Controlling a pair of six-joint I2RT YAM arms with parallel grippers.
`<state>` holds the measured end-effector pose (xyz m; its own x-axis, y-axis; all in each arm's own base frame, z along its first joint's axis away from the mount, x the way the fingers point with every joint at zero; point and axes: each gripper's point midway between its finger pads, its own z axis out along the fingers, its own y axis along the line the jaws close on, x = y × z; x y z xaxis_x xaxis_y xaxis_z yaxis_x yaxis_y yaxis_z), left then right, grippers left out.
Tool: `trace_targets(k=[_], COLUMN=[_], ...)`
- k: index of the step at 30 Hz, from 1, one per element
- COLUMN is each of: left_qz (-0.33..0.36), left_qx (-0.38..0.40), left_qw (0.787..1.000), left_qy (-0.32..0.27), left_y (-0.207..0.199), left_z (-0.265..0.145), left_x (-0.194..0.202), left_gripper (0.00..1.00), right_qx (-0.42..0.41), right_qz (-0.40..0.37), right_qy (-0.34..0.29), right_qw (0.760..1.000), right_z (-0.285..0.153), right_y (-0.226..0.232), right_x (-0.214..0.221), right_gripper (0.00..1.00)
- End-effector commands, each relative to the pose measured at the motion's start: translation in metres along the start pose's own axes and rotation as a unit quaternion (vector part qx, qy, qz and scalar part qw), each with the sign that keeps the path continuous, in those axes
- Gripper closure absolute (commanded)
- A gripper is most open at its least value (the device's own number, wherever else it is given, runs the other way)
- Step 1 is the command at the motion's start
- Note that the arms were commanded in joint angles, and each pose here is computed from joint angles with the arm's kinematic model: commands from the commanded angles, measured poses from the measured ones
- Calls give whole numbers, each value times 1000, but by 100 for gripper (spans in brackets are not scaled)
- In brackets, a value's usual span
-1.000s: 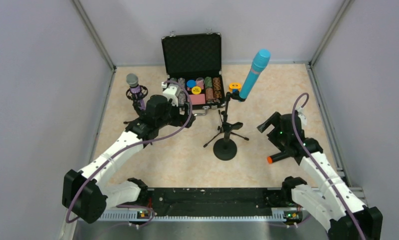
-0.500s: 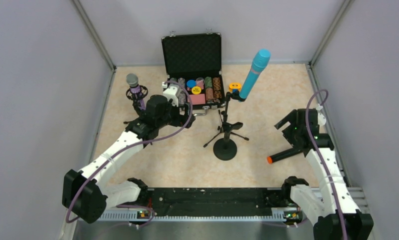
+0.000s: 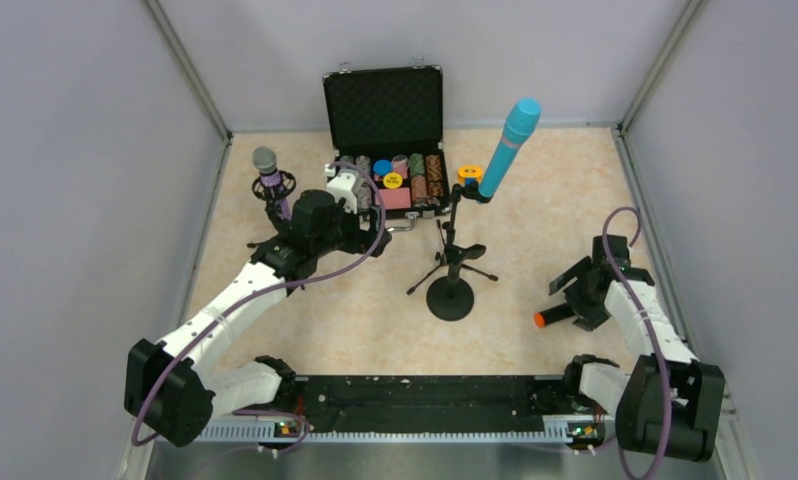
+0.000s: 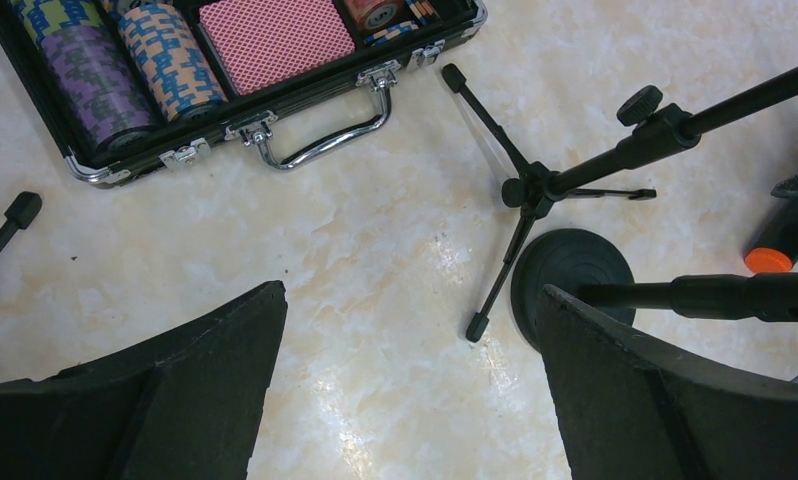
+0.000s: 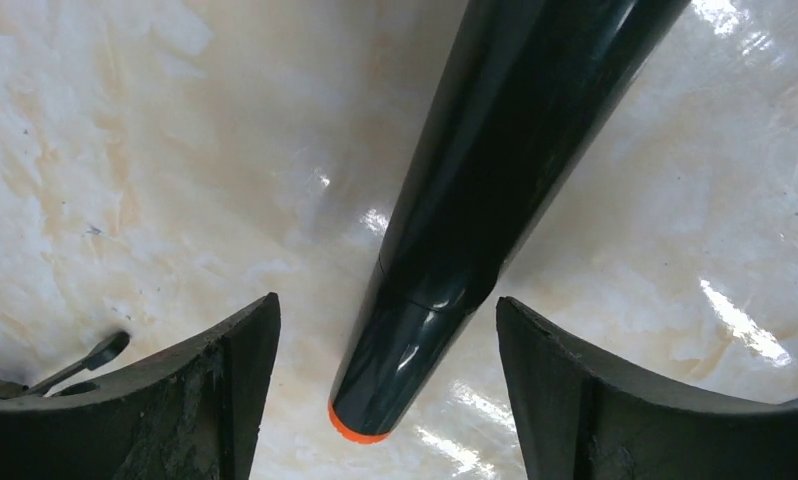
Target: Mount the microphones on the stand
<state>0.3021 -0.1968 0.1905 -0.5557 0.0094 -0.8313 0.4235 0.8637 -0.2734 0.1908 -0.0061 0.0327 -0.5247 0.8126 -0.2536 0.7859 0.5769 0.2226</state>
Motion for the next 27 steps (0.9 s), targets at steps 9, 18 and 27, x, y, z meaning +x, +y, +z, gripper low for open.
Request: trace_targets(k=[9,18,27], left_qz=[11,2,-64], left_qx=[7,9,29], left_qw=[1000,999,997], left_qy=[-24,-39,-33], left_y=[-5,-9,-18], left_z=[-13,-25,-22], left_x=[-15,-21,-11], left_gripper=[1,1,1], right_qx=[-1,-62,-154], right_qz=[-21,-62,-94], right_qy=[-1,23,36], right_qw=[1000,996,983], right_z=[39,48,35], right_y=[8,28,55], right_x=[-12,-5,4], right_gripper=[41,89,100])
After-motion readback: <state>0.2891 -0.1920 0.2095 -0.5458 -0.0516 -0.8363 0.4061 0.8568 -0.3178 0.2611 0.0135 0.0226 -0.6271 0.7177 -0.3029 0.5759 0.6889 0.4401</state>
